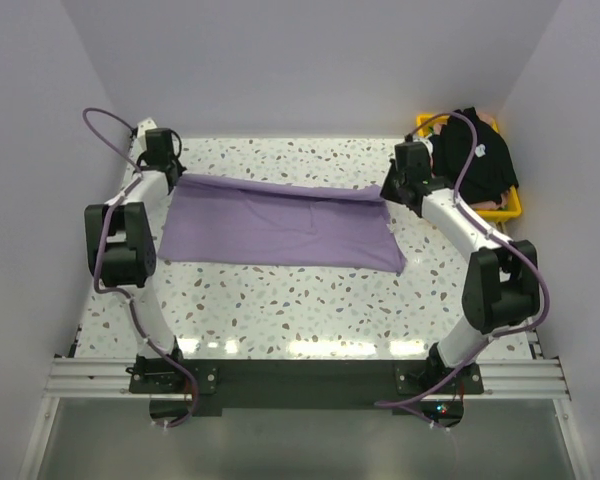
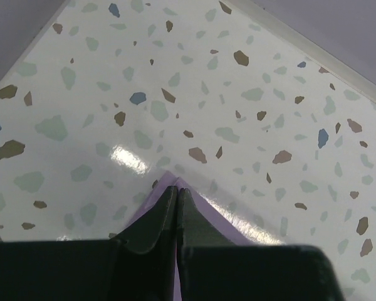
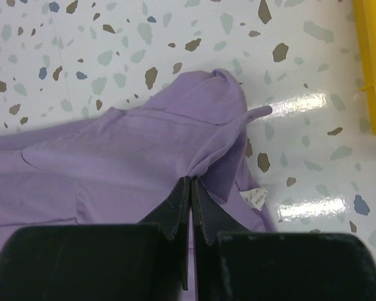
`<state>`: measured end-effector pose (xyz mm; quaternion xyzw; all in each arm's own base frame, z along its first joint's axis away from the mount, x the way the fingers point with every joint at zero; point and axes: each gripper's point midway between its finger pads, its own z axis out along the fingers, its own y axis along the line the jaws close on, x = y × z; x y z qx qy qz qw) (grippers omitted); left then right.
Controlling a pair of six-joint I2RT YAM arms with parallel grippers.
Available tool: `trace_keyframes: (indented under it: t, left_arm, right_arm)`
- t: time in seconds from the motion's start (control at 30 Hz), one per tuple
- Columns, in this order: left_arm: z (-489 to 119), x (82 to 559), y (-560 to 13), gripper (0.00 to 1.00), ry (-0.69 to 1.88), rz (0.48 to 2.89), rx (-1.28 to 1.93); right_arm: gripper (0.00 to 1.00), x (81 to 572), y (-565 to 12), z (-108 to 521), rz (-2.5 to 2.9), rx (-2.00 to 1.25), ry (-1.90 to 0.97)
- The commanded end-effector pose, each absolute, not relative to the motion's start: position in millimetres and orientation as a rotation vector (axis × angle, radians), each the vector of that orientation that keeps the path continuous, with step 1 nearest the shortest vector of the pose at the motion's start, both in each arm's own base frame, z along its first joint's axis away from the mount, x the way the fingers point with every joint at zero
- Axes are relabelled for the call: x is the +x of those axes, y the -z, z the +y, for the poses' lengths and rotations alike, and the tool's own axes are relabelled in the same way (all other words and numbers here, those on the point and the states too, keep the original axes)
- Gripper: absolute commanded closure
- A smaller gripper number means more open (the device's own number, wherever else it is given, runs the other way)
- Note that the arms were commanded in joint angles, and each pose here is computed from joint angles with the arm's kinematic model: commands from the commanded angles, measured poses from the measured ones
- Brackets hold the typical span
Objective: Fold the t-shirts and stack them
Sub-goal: Fold the tshirt
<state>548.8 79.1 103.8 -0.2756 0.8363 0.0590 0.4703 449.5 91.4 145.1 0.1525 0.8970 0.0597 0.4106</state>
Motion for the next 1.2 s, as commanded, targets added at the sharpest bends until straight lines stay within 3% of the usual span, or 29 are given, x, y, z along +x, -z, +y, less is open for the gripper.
trace_keyframes:
  t: [0.0, 0.57, 0.73, 0.8, 0.9, 0.93, 1.03, 1.17]
  left_arm:
    - [94, 533, -134, 1.0, -0.176, 1.967, -0.751]
    - [91, 483, -115, 1.0, -0.192, 2.019, -0.836]
    - [92, 469, -99, 0.95, -0.205, 2.052, -0.884]
    - [91, 462, -92, 0.84, -0.197, 2.063, -0.908]
    - [92, 454, -92, 0.6, -0.176, 2.047, -0.943]
    - [93, 453, -94, 0.54, -0.157, 2.043, -0.946]
    - [90, 454, -106, 0.5, -0.121, 2.022, -0.933]
    - [77, 464, -117, 0.5, -0.022, 2.003, -0.884]
  right_arm:
    - [1.0, 436, -154, 83, 2.225, 0.428, -0.124]
    - [1.0, 388, -133, 87, 2.271, 0.44, -0.206]
    - [1.0, 381, -112, 93, 2.314, 0.442, -0.248]
    - [1.0, 380, -108, 98, 2.331, 0.437, -0.277]
    - [0.82, 378, -108, 105, 2.337, 0.421, -0.331]
    - [0.69, 377, -111, 107, 2.332, 0.412, -0.347]
    - [0.59, 378, -125, 110, 2.308, 0.385, -0.365]
    - [0.56, 386, -139, 107, 2.285, 0.372, -0.345]
